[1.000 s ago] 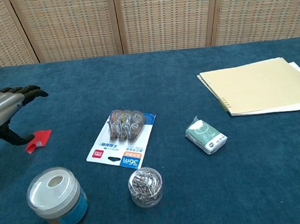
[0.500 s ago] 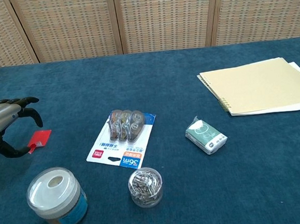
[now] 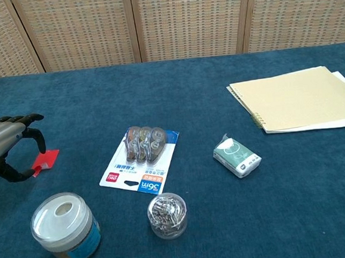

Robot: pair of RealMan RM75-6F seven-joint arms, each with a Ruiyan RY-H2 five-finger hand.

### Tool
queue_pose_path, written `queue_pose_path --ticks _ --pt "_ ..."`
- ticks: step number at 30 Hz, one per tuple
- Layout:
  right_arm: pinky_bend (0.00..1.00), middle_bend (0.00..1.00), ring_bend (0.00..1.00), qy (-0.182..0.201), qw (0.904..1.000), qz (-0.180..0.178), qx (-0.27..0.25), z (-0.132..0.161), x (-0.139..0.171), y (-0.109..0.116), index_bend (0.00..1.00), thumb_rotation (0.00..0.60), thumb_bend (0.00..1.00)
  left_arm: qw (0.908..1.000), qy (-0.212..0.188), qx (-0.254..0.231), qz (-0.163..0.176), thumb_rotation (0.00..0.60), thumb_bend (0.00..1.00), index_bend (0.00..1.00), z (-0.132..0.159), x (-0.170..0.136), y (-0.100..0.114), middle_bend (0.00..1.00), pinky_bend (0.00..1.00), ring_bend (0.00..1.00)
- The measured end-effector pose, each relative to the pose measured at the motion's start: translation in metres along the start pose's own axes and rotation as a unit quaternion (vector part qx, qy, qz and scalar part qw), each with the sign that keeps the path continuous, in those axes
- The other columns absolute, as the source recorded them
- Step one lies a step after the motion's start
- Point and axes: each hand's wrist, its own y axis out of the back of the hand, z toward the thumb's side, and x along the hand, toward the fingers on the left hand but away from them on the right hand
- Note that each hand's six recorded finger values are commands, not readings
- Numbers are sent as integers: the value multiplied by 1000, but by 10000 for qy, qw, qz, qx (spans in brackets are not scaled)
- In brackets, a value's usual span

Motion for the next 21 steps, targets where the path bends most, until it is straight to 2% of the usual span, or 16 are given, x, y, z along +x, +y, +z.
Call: queue_pose_path --ticks 21 --pt "0 0 0 -5 10000 -13 -20 -1 0 1 0 600 53 9999 64 33 -145 600 374 419 4 12 -13 0 0 0"
